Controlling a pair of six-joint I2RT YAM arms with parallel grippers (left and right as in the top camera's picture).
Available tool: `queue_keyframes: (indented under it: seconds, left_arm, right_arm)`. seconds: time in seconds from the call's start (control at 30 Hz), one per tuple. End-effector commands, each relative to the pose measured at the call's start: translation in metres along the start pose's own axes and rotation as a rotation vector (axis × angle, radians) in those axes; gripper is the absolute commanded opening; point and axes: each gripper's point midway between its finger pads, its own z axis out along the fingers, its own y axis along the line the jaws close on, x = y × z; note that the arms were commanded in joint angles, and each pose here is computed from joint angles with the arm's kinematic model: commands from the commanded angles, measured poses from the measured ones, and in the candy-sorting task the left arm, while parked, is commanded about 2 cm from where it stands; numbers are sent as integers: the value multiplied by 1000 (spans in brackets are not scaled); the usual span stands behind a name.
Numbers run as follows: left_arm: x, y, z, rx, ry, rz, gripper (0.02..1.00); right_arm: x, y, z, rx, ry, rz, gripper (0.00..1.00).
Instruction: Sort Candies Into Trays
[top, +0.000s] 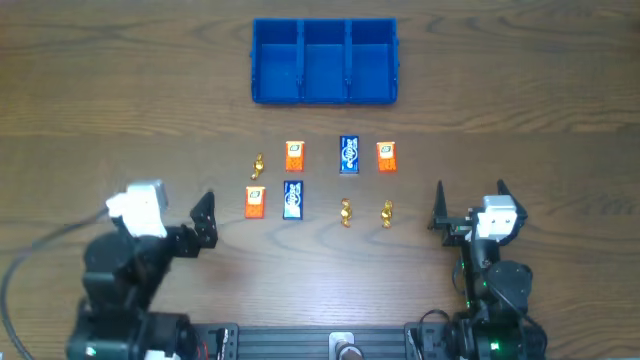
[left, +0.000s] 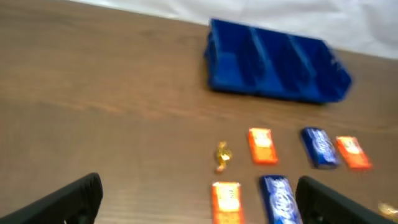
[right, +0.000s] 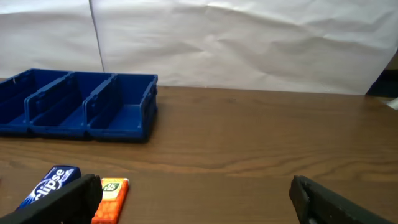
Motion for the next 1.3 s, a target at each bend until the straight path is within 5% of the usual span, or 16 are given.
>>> queue_keyframes:
  seconds: [0.03,0.37,0.93,1.3]
  left_arm:
    - [-19,-30,19,76,253,18,1000]
    - [93,-39,120,17,783,4,1000]
    - [153,-19,142,-171,931,95,963]
    - [155,-23,145,-217,920,98,579]
  right_arm:
    - [0,1,0,-4,-2,-11,998]
    - [0,1,0,-4,-2,-11,998]
    - [0,1,0,-4,-2,-11,998]
    - [0,1,0,-4,-2,-11,998]
